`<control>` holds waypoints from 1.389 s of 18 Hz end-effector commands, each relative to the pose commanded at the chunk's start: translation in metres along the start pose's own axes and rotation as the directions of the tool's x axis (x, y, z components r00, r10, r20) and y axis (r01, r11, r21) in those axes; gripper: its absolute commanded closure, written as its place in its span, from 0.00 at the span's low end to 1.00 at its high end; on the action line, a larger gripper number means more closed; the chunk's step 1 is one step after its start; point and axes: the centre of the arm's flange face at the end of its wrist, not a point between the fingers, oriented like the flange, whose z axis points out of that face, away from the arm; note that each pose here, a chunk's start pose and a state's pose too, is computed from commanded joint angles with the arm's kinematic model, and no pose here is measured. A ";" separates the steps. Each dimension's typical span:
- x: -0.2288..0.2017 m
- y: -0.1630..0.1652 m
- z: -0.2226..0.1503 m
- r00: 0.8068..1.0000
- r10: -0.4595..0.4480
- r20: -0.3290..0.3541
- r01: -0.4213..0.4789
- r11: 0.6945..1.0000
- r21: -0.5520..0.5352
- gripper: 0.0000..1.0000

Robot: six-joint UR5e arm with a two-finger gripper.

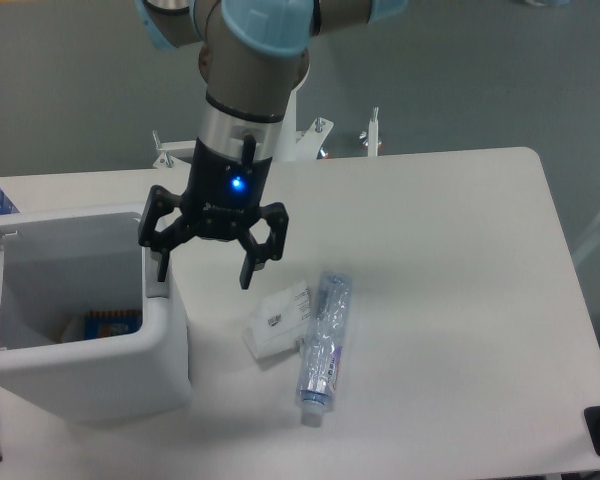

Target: Open the trash can

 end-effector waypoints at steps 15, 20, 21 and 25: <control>-0.136 0.043 -0.070 0.777 0.602 0.184 -0.506 0.772 -0.385 0.00; -0.162 0.053 -0.089 0.737 0.661 0.140 -0.559 0.712 -0.425 0.00; -0.163 0.055 -0.089 0.735 0.666 0.124 -0.564 0.703 -0.434 0.00; -0.167 0.055 -0.090 0.734 0.668 0.124 -0.565 0.701 -0.435 0.00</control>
